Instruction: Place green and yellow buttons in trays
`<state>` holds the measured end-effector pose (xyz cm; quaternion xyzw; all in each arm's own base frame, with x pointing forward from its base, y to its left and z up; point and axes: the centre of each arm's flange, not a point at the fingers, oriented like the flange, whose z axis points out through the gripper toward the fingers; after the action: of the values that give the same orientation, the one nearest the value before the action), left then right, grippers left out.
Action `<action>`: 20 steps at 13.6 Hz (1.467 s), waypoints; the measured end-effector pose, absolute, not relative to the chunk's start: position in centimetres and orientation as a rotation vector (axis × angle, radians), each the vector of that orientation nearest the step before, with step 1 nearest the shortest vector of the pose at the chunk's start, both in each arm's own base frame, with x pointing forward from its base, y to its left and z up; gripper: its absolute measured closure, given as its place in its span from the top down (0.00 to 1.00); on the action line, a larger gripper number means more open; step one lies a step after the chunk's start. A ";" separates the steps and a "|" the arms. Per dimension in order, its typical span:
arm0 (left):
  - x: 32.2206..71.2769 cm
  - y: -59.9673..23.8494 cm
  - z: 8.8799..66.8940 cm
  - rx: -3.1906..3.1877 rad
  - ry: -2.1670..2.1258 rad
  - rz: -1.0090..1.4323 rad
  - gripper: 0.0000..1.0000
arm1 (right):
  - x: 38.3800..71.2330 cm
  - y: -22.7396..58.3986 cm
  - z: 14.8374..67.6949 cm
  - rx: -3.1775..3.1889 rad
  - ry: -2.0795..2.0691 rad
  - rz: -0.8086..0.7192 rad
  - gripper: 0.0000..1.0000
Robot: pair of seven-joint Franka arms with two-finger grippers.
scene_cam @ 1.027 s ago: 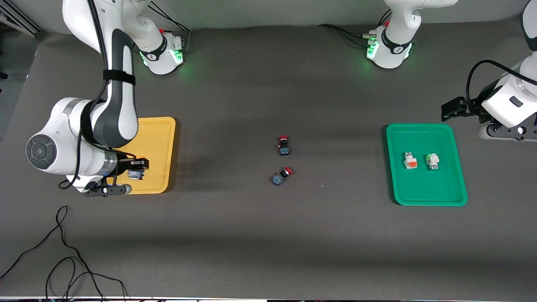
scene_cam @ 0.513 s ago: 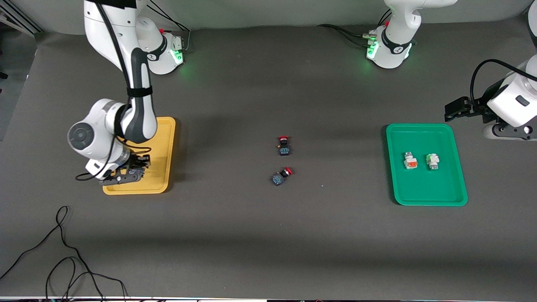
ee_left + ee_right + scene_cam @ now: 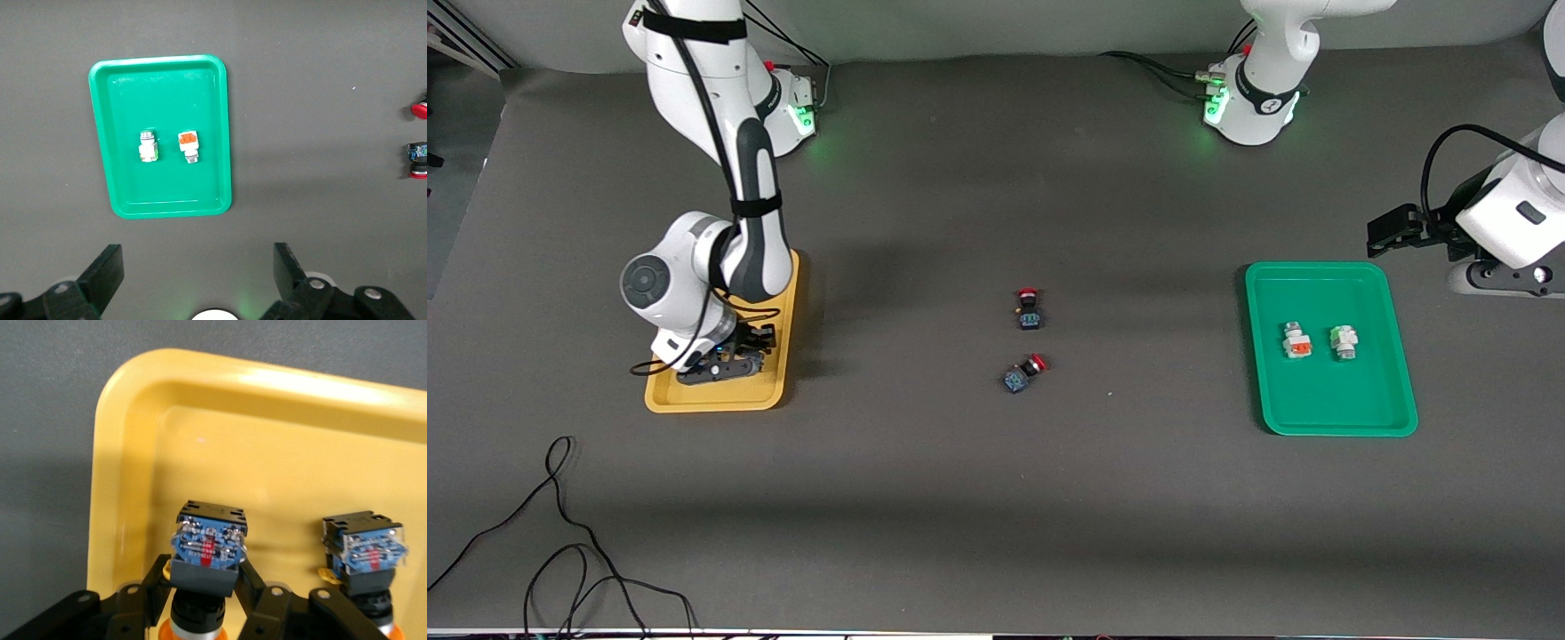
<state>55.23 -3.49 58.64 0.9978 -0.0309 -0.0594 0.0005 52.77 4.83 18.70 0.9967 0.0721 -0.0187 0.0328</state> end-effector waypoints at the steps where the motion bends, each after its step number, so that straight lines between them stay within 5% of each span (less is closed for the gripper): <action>1: 55.2 -3.5 58.7 3.134 -0.097 -0.186 1.00 | 52.7 4.8 18.5 3.063 0.220 -0.061 0.48; 3: 55.2 -3.4 58.8 3.134 -0.096 -0.182 1.00 | 52.8 4.6 18.5 3.061 0.215 -0.059 0.55; 8: 55.2 -3.2 59.5 3.135 -0.092 -0.160 1.00 | 53.5 4.5 20.4 3.091 0.200 -0.022 1.00; 20: 55.4 -3.7 59.0 3.134 -0.107 -0.175 1.00 | 56.3 -1.8 56.7 3.127 0.233 -0.135 0.95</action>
<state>55.36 -3.65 58.97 0.9979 -0.0339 -0.0557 0.0004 56.26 -1.77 56.73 0.9963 0.0742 -0.0432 0.0014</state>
